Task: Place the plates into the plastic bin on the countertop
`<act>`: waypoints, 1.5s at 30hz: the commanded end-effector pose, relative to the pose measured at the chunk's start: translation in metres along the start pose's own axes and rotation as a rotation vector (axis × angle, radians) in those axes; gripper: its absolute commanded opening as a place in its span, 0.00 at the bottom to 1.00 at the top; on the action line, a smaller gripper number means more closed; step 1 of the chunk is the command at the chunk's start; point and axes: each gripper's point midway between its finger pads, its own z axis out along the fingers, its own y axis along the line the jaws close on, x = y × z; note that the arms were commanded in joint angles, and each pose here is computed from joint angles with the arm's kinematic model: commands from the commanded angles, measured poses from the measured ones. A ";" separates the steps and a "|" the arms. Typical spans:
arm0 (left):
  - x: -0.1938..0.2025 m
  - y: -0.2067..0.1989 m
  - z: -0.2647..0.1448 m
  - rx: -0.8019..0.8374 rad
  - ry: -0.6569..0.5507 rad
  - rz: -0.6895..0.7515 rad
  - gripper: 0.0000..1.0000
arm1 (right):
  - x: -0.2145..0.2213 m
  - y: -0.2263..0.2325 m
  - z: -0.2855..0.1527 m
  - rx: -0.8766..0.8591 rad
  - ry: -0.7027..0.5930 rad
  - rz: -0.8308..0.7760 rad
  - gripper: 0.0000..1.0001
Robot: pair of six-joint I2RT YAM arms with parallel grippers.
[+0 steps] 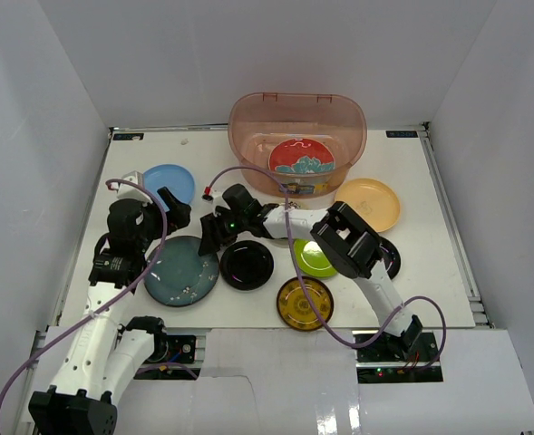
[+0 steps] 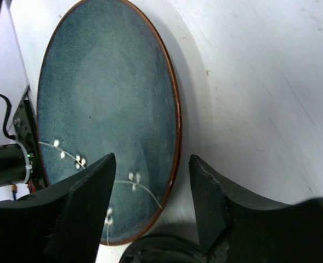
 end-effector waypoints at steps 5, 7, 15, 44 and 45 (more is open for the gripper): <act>-0.011 -0.047 -0.016 0.259 -0.014 0.101 0.98 | 0.017 0.026 0.021 -0.193 0.053 0.108 0.47; -0.011 -0.046 -0.016 0.256 -0.014 0.105 0.98 | 0.010 0.029 0.022 -0.208 0.028 0.115 0.29; -0.033 -0.021 -0.015 0.092 -0.113 0.062 0.98 | -0.048 0.071 -0.017 -0.236 -0.137 0.090 0.08; -0.015 0.007 0.035 -0.122 -0.051 -0.291 0.98 | -0.252 -0.146 -0.411 0.426 -0.918 0.201 0.08; -0.011 0.012 0.042 -0.153 -0.042 -0.292 0.98 | -0.248 -0.166 -0.399 0.429 -0.886 0.224 0.08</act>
